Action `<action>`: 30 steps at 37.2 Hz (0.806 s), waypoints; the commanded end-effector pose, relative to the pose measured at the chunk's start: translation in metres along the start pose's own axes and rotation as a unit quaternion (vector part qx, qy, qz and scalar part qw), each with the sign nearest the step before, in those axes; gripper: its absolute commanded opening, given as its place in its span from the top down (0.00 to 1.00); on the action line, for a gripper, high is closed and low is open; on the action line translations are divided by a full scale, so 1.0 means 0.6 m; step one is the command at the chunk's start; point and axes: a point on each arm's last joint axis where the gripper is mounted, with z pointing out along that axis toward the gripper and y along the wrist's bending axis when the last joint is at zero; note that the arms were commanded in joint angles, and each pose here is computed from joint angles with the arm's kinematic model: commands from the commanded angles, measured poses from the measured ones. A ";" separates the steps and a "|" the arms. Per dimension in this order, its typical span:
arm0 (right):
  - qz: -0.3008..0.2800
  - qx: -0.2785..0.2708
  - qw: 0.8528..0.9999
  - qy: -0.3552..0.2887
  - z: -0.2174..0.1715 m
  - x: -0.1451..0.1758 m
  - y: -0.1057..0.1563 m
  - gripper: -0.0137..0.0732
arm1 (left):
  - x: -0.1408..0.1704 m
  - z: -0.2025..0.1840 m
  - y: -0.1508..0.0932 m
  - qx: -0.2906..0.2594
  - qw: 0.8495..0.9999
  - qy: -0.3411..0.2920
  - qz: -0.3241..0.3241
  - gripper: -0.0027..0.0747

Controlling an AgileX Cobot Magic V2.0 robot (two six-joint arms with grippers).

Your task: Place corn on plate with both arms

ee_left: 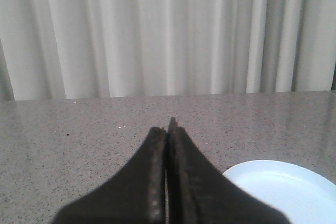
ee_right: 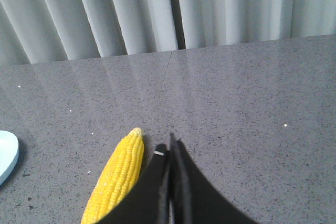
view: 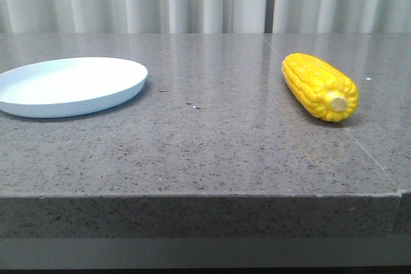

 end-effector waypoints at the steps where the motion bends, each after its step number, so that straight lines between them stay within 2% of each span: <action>1: -0.001 0.000 0.998 -0.056 -0.003 -0.032 0.003 0.73 | -0.031 0.000 0.001 -0.002 0.999 -0.050 0.001 0.78; 2: -0.001 0.000 0.998 -0.056 -0.003 -0.032 0.003 0.67 | -0.031 0.000 0.001 -0.002 0.999 -0.050 0.001 0.72; 7: -0.001 0.000 0.998 -0.056 -0.003 -0.032 0.003 0.31 | -0.031 0.000 0.001 -0.002 0.999 -0.050 0.001 0.26; 10: -0.001 0.000 0.998 -0.056 -0.003 -0.032 0.003 0.13 | -0.031 0.000 0.001 -0.002 0.999 -0.050 0.001 0.06; 11: -0.001 0.000 0.998 -0.056 -0.003 -0.032 0.003 0.08 | -0.031 0.000 0.001 -0.002 0.999 -0.050 0.001 0.06; 21: -0.001 0.000 0.998 -0.055 -0.003 -0.031 0.003 0.10 | -0.030 0.002 0.001 0.001 0.999 -0.044 -0.011 0.19; 27: -0.001 0.000 0.998 -0.055 -0.003 -0.031 0.003 0.10 | -0.035 0.055 0.000 0.007 0.999 0.033 -0.029 0.19; 30: -0.001 0.000 0.998 -0.055 -0.003 -0.031 0.003 0.10 | -0.044 0.102 -0.006 0.020 0.995 0.097 -0.027 0.19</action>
